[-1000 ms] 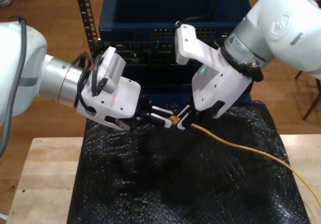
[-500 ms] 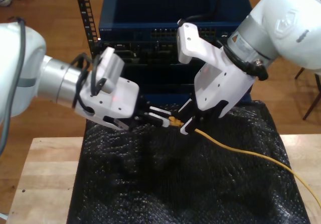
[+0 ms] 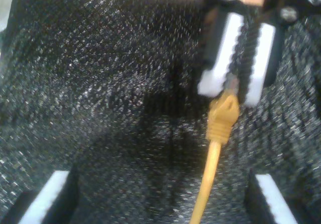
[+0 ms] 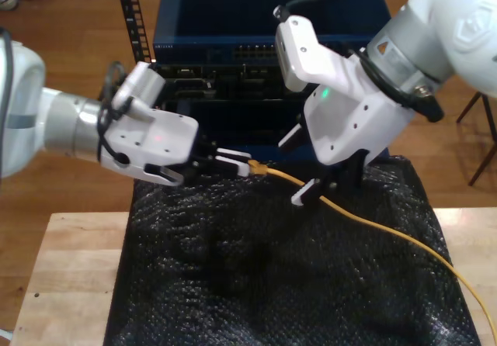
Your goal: Grab the cable and plug it in
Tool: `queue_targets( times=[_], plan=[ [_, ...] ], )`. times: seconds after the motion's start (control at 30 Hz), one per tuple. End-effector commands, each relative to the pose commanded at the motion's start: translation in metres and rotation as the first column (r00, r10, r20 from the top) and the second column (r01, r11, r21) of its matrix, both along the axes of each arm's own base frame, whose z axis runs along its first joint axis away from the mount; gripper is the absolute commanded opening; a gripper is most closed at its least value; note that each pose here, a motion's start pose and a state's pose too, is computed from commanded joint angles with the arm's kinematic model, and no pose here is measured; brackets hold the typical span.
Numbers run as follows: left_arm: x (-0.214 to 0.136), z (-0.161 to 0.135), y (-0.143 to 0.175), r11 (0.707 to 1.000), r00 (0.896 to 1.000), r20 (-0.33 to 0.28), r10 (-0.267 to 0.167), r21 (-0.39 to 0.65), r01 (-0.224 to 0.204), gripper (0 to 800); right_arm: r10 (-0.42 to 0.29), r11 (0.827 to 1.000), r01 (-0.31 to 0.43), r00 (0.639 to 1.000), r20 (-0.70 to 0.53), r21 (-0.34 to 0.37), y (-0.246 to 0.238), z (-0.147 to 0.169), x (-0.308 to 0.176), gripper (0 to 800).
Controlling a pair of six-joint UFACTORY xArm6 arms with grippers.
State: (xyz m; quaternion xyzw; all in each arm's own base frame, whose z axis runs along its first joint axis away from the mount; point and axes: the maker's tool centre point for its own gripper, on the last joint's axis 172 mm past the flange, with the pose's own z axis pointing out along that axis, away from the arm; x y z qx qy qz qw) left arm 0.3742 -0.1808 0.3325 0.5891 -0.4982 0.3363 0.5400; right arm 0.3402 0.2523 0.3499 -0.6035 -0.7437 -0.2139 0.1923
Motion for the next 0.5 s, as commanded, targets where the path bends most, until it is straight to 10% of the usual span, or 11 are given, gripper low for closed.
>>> queue_targets(
  times=[0.5],
  plan=[
    [-0.023,0.042,0.022,0.980,0.989,-0.138,-0.056,-0.196,0.029,2,-0.017,0.998,0.004,0.980,0.196,0.065,-0.005,0.057,-0.011,798]
  ],
)
